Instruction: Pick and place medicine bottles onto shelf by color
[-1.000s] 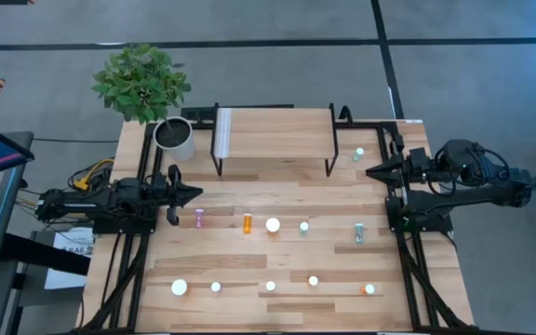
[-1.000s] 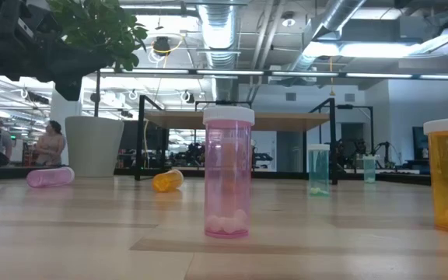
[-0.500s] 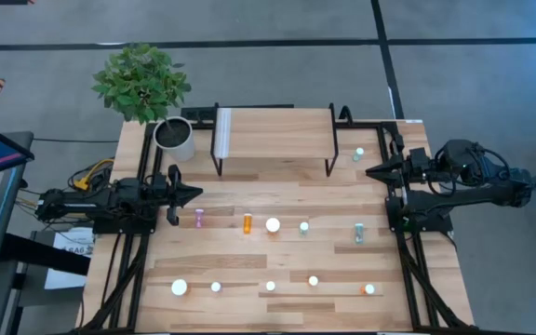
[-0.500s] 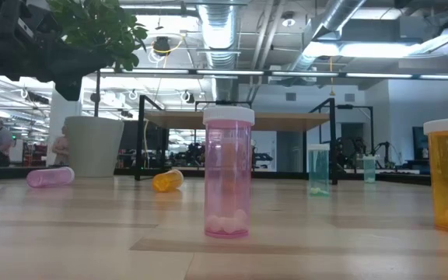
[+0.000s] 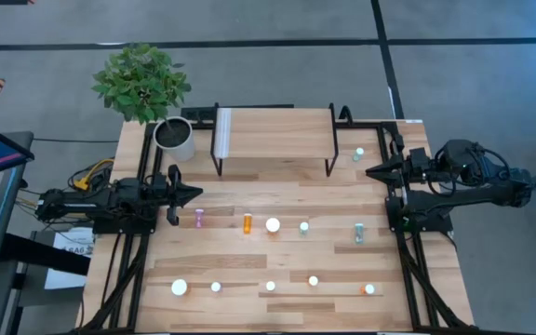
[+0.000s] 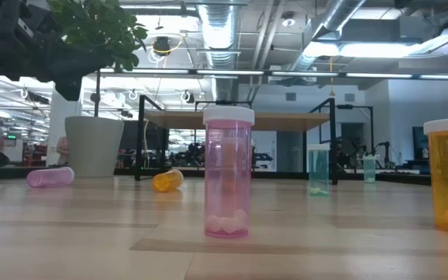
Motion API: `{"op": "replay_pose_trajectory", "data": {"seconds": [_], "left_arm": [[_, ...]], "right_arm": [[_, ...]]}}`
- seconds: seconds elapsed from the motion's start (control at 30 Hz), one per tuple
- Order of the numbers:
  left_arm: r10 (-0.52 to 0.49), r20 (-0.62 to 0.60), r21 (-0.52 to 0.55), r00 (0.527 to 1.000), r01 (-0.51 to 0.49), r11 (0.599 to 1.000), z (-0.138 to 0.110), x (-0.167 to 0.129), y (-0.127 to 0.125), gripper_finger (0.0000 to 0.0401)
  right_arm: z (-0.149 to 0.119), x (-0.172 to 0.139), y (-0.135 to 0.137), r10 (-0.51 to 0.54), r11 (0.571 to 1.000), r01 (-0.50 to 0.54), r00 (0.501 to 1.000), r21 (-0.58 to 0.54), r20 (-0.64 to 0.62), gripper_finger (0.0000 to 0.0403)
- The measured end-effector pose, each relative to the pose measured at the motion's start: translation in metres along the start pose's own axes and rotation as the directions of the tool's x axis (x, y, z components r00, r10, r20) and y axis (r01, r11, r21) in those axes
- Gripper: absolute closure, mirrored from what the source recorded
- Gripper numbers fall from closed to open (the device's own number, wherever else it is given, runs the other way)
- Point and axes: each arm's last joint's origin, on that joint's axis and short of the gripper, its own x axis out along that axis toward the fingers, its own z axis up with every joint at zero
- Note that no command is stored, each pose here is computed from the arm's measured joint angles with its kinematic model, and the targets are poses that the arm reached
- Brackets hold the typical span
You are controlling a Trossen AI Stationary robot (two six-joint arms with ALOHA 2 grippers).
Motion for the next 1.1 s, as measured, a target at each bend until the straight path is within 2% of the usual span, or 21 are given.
{"op": "replay_pose_trajectory", "data": {"seconds": [0.13,0.27,0.37,0.6,0.7,0.9,0.97,1.1], "left_arm": [[0.000,-0.002,0.016,1.000,0.000,1.000,0.000,0.000,0.000,0.0401],[0.004,-0.033,0.145,0.999,0.001,0.989,0.000,-0.001,0.000,0.0401],[0.004,-0.035,0.183,0.999,0.002,0.983,0.001,-0.001,0.000,0.0401],[0.011,-0.030,0.038,0.999,-0.010,0.999,0.002,-0.001,0.000,0.0401],[0.005,0.003,0.003,1.000,-0.005,1.000,0.012,-0.003,-0.002,0.0401],[-0.084,0.051,0.009,0.995,0.083,0.996,0.039,-0.009,-0.008,0.0401],[-0.081,0.041,-0.011,0.996,0.082,0.997,0.044,-0.011,-0.009,0.0401],[-0.019,-0.040,-0.102,0.999,0.015,0.995,0.047,-0.012,-0.008,0.0401]], "right_arm": [[0.000,0.000,0.000,0.000,1.000,0.000,1.000,0.000,0.000,0.0347],[0.000,0.000,0.000,0.000,1.000,0.000,1.000,0.000,0.000,0.0347],[0.000,0.000,0.000,0.000,1.000,0.000,1.000,0.000,0.000,0.0347],[0.000,0.000,0.000,0.000,1.000,0.000,1.000,0.000,0.000,0.0347],[0.000,0.000,0.000,0.000,1.000,0.000,1.000,0.000,0.000,0.0347],[0.000,0.000,0.000,0.000,1.000,0.000,1.000,0.000,0.000,0.0347],[0.000,0.000,0.000,0.000,1.000,0.000,1.000,0.000,0.000,0.0347],[0.000,0.000,0.000,0.000,1.000,0.000,1.000,0.000,0.000,0.0347]]}}
